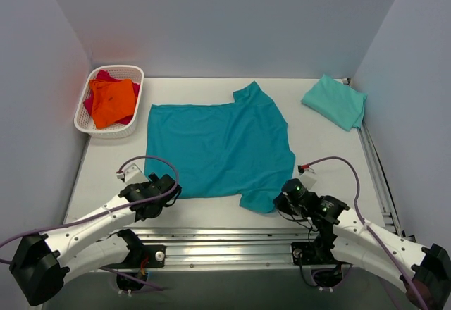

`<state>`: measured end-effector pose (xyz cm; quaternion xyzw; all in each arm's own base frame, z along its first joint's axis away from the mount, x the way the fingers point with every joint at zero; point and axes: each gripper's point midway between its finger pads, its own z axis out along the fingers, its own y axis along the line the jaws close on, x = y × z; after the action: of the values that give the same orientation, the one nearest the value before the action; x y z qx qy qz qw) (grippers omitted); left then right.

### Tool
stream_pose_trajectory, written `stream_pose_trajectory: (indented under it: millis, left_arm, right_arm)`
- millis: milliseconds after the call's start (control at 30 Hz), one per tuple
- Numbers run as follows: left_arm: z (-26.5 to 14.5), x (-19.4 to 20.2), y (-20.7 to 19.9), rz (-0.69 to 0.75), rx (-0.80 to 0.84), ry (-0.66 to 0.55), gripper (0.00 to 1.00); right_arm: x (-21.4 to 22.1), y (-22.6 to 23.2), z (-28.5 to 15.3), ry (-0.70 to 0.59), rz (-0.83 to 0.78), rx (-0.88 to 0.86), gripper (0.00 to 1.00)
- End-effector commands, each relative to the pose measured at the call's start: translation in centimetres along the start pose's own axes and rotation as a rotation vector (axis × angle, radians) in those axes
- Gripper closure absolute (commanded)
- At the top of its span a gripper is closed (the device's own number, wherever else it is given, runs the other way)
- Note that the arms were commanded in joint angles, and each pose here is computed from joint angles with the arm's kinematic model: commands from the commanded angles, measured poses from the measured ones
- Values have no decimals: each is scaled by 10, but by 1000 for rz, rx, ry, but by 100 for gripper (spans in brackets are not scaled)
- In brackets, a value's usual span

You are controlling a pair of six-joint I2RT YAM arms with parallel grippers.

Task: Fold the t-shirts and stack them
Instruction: Grap the side of the flattened tshirt closest away from the robot with both arms

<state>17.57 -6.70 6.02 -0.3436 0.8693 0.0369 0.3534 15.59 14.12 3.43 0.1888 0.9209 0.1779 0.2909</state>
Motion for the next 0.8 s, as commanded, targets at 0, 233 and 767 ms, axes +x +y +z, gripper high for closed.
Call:
stream_pose_trajectory:
  millis: [0, 233, 767]
  left_arm:
    - [-8, -20, 17, -77, -92, -61, 18]
    - [4, -14, 25, -122, -167, -34, 28]
    - [30, -18, 3, -128, -203, -88, 34]
  right_arm:
    - [-19, 2, -8, -73, -14, 19, 100]
    - [-26, 10, -3, -89, -36, 4, 100]
    - [-44, 24, 5, -79, -81, -40, 100]
